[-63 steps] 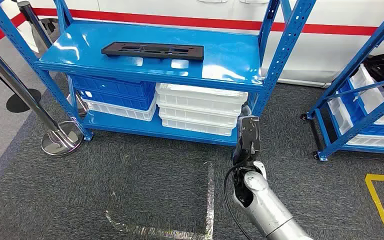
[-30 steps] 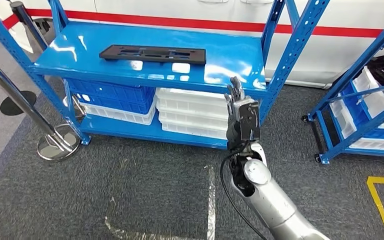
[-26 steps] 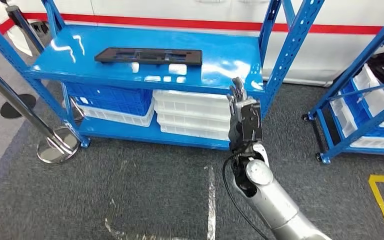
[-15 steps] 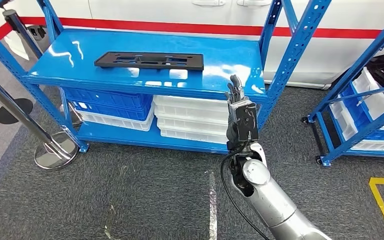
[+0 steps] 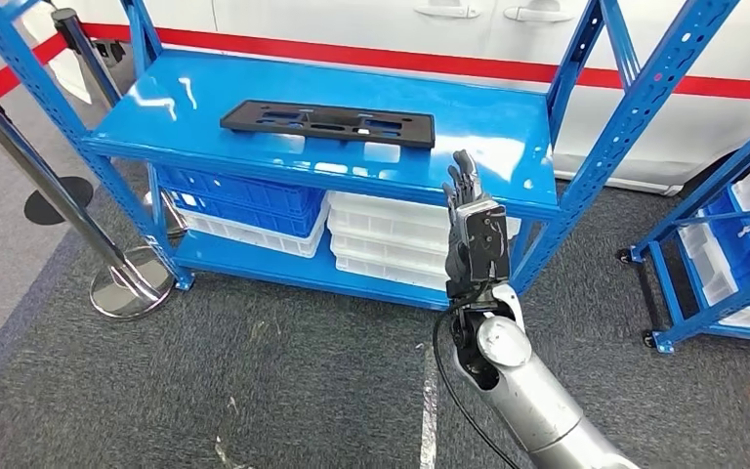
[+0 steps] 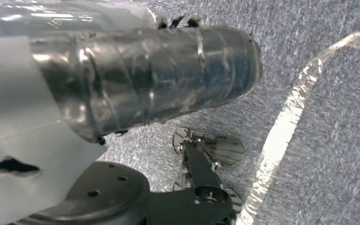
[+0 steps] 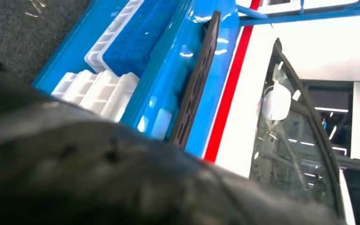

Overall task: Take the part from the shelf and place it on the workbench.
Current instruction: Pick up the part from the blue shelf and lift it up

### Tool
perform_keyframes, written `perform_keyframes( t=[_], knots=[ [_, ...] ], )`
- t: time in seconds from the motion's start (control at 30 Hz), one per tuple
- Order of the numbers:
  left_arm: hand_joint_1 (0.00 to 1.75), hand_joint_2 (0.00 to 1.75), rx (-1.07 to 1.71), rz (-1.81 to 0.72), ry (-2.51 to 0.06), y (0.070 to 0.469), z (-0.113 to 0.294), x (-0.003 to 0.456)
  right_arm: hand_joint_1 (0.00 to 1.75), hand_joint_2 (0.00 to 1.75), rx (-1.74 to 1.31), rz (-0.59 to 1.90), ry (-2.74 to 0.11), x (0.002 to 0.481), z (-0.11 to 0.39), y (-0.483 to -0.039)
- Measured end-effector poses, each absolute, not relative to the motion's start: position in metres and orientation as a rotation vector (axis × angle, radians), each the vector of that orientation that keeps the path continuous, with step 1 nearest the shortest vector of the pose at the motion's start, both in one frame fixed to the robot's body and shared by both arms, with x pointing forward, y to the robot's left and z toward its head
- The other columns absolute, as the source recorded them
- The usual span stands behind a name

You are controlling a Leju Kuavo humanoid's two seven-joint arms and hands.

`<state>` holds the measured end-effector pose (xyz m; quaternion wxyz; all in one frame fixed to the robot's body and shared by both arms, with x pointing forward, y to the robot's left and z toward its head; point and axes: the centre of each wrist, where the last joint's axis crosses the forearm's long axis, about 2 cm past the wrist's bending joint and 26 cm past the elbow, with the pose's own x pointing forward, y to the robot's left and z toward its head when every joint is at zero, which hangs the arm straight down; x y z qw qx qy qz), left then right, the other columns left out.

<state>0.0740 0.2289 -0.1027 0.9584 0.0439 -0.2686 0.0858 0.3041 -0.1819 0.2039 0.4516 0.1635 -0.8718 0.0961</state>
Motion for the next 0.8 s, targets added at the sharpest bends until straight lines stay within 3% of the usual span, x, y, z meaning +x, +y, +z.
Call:
perform_keyframes(
  t=[0.8],
  knots=[
    [0.0,0.0,0.077,0.117,-0.568,0.2271,-0.1022,0.076,0.0,0.0,0.412,0.251,-2.119,0.3048,0.2034,-0.1831]
  ],
)
